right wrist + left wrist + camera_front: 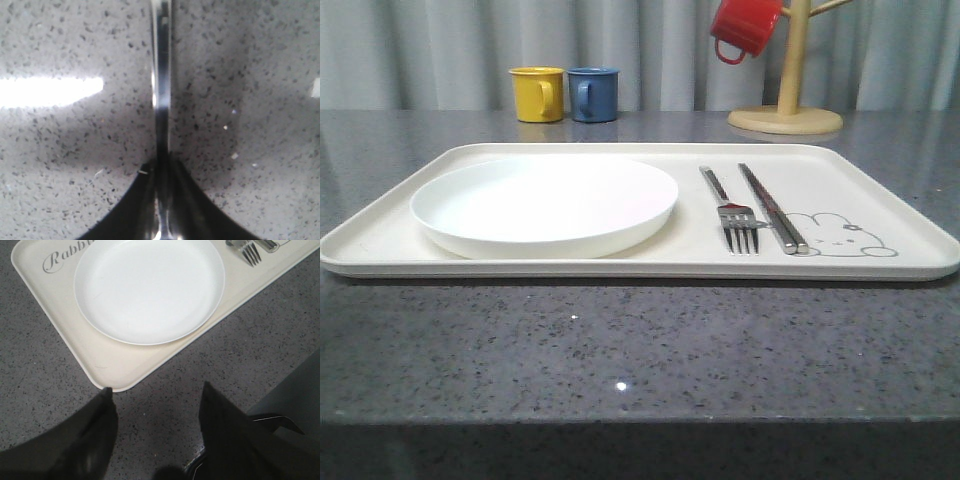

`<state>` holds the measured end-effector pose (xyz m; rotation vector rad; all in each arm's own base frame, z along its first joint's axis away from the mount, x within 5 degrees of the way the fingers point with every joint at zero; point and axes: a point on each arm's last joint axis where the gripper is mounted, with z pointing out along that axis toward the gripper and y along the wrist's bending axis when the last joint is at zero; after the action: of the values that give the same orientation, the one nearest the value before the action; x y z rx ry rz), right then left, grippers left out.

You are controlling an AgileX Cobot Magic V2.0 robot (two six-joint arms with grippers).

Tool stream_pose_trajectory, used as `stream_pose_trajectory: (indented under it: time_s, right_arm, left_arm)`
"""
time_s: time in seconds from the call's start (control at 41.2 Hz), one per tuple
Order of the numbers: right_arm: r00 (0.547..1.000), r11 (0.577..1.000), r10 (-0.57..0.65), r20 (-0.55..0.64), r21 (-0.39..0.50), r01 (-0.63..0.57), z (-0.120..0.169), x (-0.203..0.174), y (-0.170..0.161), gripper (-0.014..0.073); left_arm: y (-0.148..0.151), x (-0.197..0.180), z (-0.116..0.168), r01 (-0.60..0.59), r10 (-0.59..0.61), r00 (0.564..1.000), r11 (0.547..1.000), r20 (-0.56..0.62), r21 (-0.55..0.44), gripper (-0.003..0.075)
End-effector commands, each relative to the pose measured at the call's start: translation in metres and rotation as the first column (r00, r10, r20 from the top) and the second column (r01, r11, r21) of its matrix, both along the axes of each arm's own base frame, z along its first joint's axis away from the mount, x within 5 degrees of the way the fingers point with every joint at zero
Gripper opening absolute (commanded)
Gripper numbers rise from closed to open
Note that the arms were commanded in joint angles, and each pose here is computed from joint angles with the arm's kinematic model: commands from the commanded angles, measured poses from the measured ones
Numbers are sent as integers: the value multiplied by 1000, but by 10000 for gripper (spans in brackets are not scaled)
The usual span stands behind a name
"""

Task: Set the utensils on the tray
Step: 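Grasp the steel spoon with the right gripper and lift it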

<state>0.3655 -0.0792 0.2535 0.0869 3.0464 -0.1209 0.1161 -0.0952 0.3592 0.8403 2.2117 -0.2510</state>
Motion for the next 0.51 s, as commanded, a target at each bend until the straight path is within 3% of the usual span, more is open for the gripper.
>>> stream_pose_trajectory:
  time_s: [0.0,0.242,0.485]
  right_arm:
    - [1000,1000,-1,-3,7,1,26,-9,1,26]
    - [992,993,12,123,114,-26,65,-10,25,26]
    - [973,957,130,188,231,-173,85,-17,99,26]
  left_arm:
    - [-2,1,12,11,-7,998,998,65,-56,356]
    - [-2,1,12,11,-7,998,998,65,-56,356]
    - [-2,1,12,11,-7,998,998,65,-56,356]
